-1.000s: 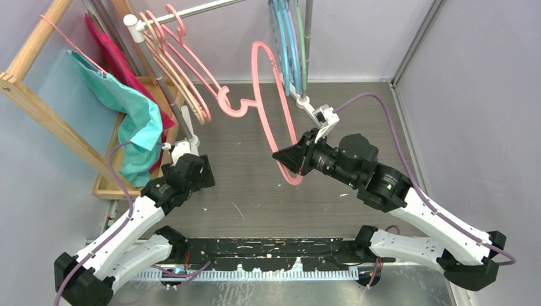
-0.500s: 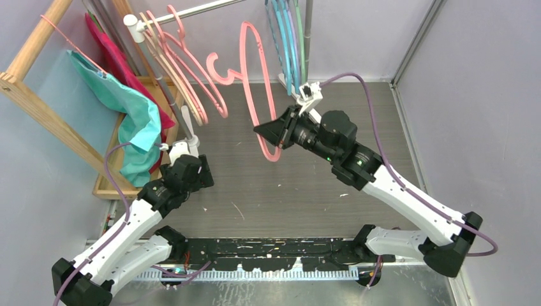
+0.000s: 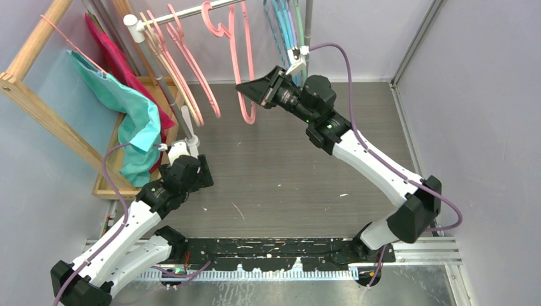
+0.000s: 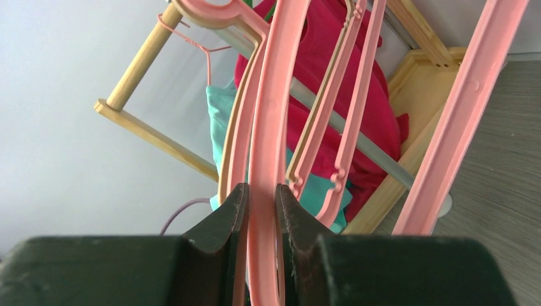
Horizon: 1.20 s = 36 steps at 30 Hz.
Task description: Organize the hangers
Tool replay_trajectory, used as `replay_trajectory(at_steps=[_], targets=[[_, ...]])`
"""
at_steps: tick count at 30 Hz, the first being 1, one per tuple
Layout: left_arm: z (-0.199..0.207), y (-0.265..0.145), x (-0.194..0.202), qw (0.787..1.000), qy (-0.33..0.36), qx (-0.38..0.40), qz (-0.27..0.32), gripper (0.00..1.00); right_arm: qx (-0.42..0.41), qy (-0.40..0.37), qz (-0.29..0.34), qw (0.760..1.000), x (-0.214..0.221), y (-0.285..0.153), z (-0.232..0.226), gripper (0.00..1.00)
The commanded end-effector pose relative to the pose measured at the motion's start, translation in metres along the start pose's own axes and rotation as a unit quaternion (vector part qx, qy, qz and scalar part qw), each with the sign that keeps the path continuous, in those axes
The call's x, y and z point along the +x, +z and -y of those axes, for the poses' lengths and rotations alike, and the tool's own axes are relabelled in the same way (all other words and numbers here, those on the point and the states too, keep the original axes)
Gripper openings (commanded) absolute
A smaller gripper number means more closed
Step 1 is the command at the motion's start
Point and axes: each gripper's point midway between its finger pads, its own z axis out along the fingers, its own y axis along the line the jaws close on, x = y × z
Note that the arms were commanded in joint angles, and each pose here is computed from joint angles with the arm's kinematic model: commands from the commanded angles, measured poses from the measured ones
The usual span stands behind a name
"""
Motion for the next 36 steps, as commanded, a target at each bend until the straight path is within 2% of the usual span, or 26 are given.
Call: replay_trajectory(at_steps=[1, 8, 16, 21, 25, 29, 31, 34, 35, 36], targets=[[0.002, -0.004, -0.013, 1.0, -0.006, 0.003, 0.023, 0.98, -0.099, 0.011, 0.041, 0.994, -0.038, 0.013, -0.051, 0.01], [0.003, -0.005, -0.016, 1.0, -0.009, 0.006, 0.029, 0.98, -0.106, 0.016, 0.044, 0.993, -0.043, 0.042, -0.043, 0.01], [0.003, -0.006, -0.017, 0.999, -0.01, 0.009, 0.03, 0.98, -0.095, 0.051, 0.021, 0.994, -0.025, 0.083, -0.004, 0.01], [0.001, -0.005, -0.014, 1.0, -0.007, 0.003, 0.027, 0.98, -0.075, 0.076, 0.017, 0.994, -0.017, 0.09, 0.027, 0.01], [0.001, -0.005, -0.014, 1.0, -0.008, 0.004, 0.027, 0.98, -0.069, 0.077, 0.018, 0.994, -0.016, 0.084, 0.034, 0.02], [0.002, -0.004, -0.015, 1.0, -0.009, 0.004, 0.026, 0.98, -0.066, 0.062, 0.025, 0.996, -0.021, 0.069, 0.027, 0.26], [0.003, -0.004, -0.016, 1.0, -0.009, 0.003, 0.026, 0.98, -0.057, 0.042, 0.034, 0.997, -0.026, 0.058, 0.023, 0.43], [0.004, -0.004, -0.017, 1.0, -0.009, 0.003, 0.024, 0.98, -0.028, 0.011, 0.047, 0.998, -0.03, 0.04, 0.025, 0.53], [0.005, -0.004, -0.017, 1.0, -0.009, 0.003, 0.024, 0.98, -0.024, 0.007, 0.048, 0.999, -0.03, 0.034, 0.024, 0.6], [0.005, -0.003, -0.017, 1.0, -0.009, 0.002, 0.024, 0.98, -0.022, 0.001, 0.049, 0.999, -0.03, 0.028, 0.023, 0.72]])
